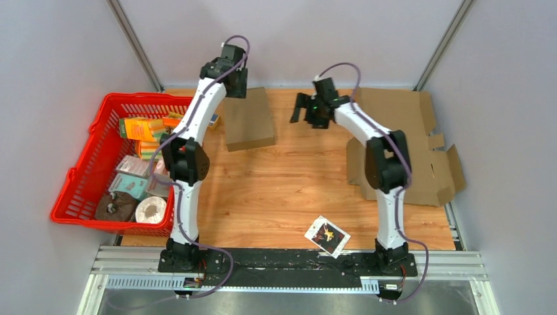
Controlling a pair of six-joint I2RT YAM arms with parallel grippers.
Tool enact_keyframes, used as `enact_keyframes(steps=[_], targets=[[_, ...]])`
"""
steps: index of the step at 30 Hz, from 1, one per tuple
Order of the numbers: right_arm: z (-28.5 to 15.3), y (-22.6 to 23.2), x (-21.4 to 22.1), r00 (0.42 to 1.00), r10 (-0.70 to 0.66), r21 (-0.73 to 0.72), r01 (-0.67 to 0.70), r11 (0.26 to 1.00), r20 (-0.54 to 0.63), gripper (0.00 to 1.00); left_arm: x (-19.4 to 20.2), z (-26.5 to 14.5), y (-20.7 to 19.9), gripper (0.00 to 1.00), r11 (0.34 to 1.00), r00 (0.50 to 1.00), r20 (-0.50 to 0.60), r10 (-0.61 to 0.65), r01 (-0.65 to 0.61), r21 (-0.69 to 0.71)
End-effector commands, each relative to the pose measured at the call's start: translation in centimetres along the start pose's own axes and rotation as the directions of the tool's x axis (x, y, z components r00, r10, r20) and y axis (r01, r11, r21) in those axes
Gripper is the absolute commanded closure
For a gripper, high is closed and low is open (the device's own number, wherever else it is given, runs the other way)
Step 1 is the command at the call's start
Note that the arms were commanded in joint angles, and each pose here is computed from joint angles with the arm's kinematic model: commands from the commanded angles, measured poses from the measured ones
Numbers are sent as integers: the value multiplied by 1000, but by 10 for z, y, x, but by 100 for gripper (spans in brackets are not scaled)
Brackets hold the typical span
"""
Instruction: Fold the paper box
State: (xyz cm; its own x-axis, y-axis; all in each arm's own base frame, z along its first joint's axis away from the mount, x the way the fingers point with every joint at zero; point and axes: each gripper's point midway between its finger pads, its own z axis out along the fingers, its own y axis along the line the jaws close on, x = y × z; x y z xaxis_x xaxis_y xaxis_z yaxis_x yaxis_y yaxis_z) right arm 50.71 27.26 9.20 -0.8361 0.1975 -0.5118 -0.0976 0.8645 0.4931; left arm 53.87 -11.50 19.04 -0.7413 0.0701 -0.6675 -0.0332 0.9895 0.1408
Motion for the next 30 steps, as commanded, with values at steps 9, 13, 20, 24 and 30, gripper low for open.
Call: enact_keyframes(steps=[9,13,20,24,30], targets=[[-200,-154,75,999,35,457,-49,888,39,0,34,-245,-98,39,810,981,164,-101,-14,586],[-192,-155,82,997,67,405,-81,911,49,7,90,-279,-135,39,711,982,179,-53,-89,697],[-155,-164,105,996,83,366,-64,929,-35,50,222,-277,-144,37,639,982,141,129,-191,745],[-145,-145,103,993,112,286,-96,953,-40,71,246,-263,-136,38,653,983,147,110,-183,735],[-154,-80,71,972,233,124,-236,964,31,94,247,-248,-134,41,693,986,152,72,-159,704]])
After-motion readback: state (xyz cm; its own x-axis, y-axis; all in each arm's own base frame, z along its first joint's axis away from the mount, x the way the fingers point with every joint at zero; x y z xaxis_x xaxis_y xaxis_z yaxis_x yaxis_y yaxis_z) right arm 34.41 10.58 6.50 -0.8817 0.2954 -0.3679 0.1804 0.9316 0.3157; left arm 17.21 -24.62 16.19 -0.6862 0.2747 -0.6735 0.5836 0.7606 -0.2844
